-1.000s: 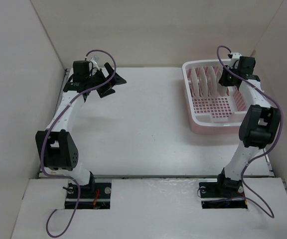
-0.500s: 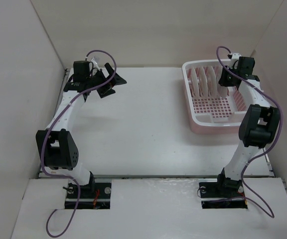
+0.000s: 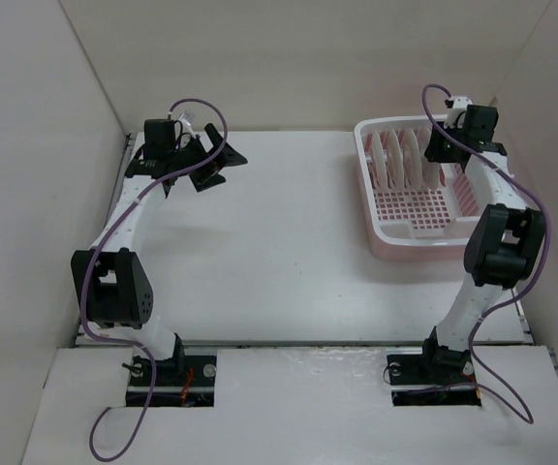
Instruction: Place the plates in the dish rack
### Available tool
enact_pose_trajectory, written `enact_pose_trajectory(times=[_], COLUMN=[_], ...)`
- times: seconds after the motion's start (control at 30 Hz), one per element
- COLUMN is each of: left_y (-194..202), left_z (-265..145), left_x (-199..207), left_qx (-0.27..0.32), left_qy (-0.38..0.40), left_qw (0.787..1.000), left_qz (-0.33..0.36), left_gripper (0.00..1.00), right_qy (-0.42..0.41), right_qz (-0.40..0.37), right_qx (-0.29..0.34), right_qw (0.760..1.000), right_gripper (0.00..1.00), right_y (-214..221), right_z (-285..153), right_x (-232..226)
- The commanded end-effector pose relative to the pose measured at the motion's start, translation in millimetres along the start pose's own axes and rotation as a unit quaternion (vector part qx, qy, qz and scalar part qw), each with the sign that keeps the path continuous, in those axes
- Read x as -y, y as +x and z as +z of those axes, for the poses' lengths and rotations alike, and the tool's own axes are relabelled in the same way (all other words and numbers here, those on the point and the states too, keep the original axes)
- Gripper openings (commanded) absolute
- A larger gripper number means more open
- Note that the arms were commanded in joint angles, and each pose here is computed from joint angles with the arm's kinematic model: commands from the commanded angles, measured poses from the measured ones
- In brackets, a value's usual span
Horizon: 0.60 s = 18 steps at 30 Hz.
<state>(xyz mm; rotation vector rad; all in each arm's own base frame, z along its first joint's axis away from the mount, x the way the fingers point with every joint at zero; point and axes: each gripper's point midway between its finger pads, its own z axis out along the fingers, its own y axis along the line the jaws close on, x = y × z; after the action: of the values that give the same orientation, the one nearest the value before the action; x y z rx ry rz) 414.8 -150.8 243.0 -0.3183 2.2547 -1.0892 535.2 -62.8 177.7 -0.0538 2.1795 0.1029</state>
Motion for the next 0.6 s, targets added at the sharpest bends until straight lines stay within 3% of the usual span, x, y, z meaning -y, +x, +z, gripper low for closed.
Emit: enact_pose_trajectory(times=[0.0, 0.43, 0.47, 0.53, 0.57], left_y=[-14, -13, -12, -15, -22], left_z=[-7, 0, 3, 1, -2], left_x=[23, 6, 3, 1, 7], left_qx=[0.019, 0.023, 0.02, 0.026, 0.034], left_qy=[0.031, 0.008, 0.006, -0.009, -0.008], left_qw=[0.999, 0.999, 0.999, 0.999, 0.999], left_qz=[0.036, 0.037, 0.034, 0.031, 0.04], left_gripper=[1.0, 1.0, 1.0, 1.0, 1.0], right_qy=[0.012, 0.034, 0.035, 0.054, 0.051], right_qz=[-0.016, -0.019, -0.018, -0.002, 0.014], right_qx=[0.079, 0.135, 0.15, 0.166, 0.19], right_qw=[0.997, 0.99, 0.988, 0.985, 0.98], right_gripper=[0.38, 0.49, 0.58, 1.0, 1.0], right_y=[-63, -109, -119, -129, -139], right_z=[-36, -88, -104, -124, -149], right_x=[-3, -6, -9, -7, -14])
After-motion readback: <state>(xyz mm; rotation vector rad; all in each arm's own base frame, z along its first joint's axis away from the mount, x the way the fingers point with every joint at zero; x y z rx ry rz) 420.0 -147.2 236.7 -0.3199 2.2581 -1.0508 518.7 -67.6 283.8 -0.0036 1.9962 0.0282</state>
